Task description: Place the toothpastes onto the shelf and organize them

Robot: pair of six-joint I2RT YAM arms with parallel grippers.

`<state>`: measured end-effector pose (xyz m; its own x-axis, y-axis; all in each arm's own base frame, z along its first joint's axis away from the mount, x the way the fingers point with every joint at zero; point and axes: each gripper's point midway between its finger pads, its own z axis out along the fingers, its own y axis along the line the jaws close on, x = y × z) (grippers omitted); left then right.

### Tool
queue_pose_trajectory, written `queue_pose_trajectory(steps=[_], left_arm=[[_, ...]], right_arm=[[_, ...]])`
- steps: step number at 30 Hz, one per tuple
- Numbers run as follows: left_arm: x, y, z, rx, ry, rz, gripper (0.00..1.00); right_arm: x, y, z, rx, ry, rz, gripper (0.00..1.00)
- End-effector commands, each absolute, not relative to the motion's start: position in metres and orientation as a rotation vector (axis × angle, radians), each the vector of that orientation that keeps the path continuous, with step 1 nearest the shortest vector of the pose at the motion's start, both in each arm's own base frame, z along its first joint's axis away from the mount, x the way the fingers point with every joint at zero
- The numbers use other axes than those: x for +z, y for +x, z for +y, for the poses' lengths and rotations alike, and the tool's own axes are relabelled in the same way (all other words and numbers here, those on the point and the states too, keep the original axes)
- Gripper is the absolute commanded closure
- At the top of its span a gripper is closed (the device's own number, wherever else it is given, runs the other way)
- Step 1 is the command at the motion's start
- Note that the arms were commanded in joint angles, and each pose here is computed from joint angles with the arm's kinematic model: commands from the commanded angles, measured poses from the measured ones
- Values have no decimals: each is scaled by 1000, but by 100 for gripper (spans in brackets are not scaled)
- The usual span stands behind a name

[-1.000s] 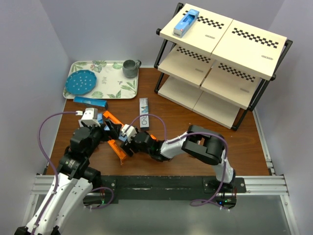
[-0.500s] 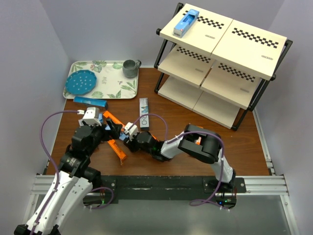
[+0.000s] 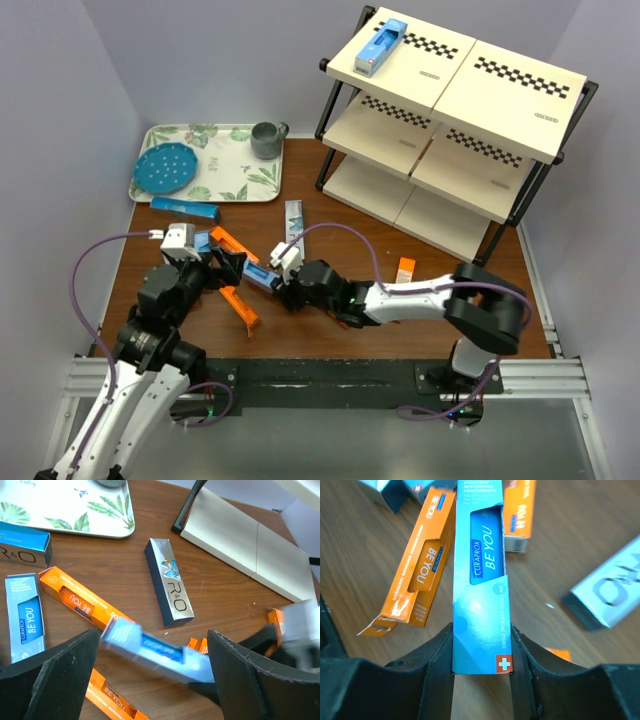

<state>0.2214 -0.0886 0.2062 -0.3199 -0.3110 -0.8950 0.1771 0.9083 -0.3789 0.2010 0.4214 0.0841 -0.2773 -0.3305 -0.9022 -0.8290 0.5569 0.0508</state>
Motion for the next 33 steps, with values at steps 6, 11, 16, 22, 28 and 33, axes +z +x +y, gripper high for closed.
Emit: queue_pose_trajectory(steps=[6,11,16,22,28,33], left_arm=[[233,217,-79,-485,-135,1713,6],[236,216,-75,-482,-156,1688,6],[234,217,-74,-472,-168,1700,6],[231,218,-74,-468,-169,1715,6],[230,219,-75,-470,-167,1717,6],[230,219,-76,-475,-162,1721,6]], right_arm=[[195,225,351,353,-779,1905,84],[277,242,317,254,-667,1884,84],[346,268,276,184,-513,1876,82],[426,296,232,81,-344,1807,79],[493,315,190,34,-152,1694,78],[515,337,154,-14,5,1657,77]])
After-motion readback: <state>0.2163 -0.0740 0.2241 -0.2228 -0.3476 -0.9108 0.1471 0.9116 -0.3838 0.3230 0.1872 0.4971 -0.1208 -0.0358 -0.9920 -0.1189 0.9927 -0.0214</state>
